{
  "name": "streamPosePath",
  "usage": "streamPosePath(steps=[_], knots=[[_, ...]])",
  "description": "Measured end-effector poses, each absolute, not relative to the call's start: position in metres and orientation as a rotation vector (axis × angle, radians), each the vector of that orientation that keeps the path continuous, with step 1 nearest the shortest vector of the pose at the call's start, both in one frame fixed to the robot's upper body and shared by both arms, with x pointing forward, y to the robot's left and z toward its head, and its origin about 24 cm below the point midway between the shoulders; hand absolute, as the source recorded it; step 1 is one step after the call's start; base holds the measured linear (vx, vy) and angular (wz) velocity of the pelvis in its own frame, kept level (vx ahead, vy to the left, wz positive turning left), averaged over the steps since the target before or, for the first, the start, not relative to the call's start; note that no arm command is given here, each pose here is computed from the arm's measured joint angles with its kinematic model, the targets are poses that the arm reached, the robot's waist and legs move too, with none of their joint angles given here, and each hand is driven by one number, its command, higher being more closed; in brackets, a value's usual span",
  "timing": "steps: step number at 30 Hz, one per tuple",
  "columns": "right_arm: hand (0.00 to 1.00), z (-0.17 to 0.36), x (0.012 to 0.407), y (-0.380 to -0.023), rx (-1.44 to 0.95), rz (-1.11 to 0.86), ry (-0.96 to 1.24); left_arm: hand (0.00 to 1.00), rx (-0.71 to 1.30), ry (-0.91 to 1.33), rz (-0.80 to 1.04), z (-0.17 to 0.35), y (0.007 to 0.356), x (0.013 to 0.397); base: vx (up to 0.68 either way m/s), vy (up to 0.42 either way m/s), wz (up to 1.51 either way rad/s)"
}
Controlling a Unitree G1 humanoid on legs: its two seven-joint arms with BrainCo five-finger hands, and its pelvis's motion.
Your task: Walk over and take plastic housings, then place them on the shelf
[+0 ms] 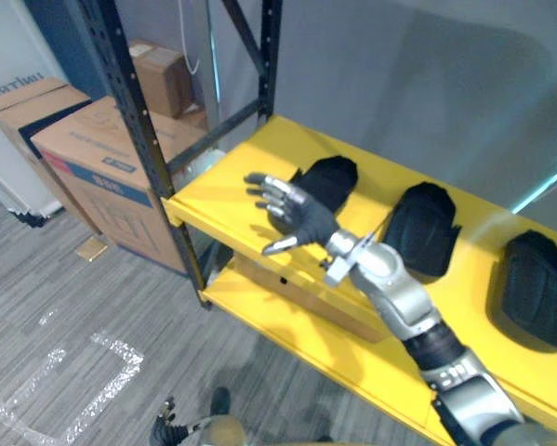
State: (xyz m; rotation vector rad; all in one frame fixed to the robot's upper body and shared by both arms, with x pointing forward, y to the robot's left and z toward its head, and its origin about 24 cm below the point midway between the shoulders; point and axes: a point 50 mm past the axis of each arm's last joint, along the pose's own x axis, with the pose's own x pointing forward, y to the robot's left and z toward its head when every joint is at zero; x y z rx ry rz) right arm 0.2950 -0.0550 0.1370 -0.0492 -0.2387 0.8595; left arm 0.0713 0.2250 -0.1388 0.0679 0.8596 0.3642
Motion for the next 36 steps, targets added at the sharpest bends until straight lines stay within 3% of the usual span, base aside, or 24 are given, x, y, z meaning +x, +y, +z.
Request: streamPosePath(steps=[8, 17, 25, 36], knots=[[0.0, 0.087, 0.305, -0.046, -0.004, 0.785, -0.014, 0.0, 0.063, 0.881, 0.359, -0.14, 0.223, 0.071, 0.02, -0.024, 0.09], [0.0, 0.058, 0.312, -0.048, -0.019, 0.657, 0.066, 0.0, 0.033, 0.863, 0.344, -0.14, 0.224, 0.065, -0.03, 0.003, 0.03], [0.0, 0.071, 0.322, -0.043, 0.022, 0.545, 0.001, 0.0, 0.008, 0.87, 0.378, -0.142, 0.218, 0.063, 0.05, -0.008, 0.06], [0.0, 0.08, 0.338, -0.063, 0.069, 0.389, -0.015, 0.0, 0.0, 0.873, 0.376, -0.142, 0.217, 0.065, -0.01, -0.004, 0.0]])
